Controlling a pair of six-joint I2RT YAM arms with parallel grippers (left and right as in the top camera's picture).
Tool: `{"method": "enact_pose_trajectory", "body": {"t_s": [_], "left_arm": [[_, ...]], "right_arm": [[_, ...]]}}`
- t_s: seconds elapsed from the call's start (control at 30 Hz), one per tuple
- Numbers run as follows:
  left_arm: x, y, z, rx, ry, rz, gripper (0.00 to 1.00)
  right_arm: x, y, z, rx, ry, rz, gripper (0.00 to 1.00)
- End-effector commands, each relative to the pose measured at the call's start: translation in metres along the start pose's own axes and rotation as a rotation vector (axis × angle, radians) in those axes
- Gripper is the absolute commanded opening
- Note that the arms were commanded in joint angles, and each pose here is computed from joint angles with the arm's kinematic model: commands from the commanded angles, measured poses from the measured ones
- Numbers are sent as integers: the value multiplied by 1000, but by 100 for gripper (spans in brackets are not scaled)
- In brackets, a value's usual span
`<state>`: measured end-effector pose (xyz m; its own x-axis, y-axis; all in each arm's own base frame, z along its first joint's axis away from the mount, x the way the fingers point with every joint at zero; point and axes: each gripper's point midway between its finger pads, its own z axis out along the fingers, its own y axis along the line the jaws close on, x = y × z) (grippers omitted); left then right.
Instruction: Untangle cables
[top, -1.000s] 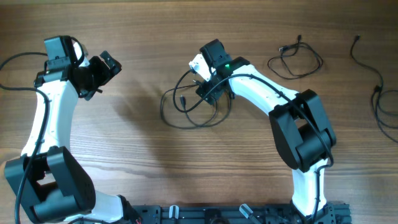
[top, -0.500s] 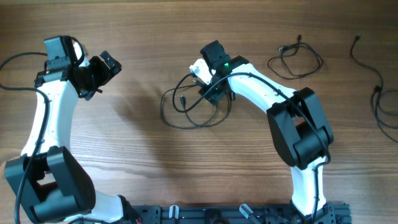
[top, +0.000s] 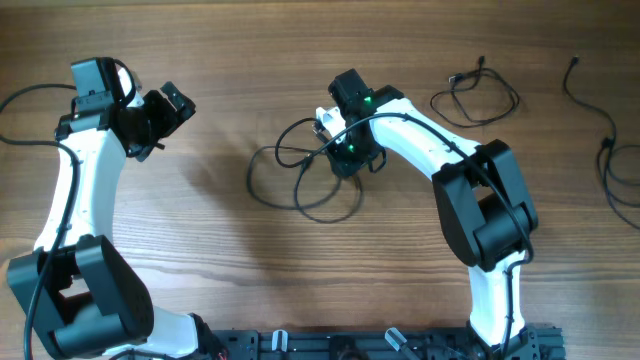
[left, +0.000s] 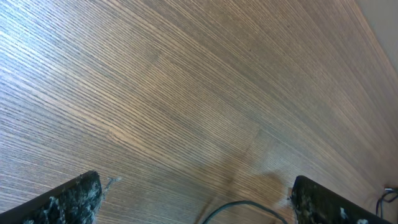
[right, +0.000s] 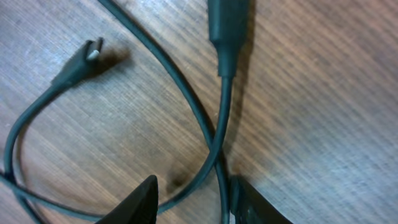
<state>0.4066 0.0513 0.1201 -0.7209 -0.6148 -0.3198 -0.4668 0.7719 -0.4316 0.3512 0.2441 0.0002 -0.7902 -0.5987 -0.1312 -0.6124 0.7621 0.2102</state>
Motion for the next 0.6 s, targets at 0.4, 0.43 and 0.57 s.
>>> {"method": "enact_pose_trajectory", "body": {"t_s": [0.4, 0.43, 0.57], "left_arm": [[1, 5, 3, -14, 3, -15, 100], [1, 5, 3, -14, 3, -15, 100], [1, 5, 3, -14, 3, -15, 100]], "right_arm": [[-4, -40, -87, 221, 5, 183, 4], [2, -45, -104, 249, 12, 195, 4], [34, -67, -151, 326, 48, 218, 4]]}}
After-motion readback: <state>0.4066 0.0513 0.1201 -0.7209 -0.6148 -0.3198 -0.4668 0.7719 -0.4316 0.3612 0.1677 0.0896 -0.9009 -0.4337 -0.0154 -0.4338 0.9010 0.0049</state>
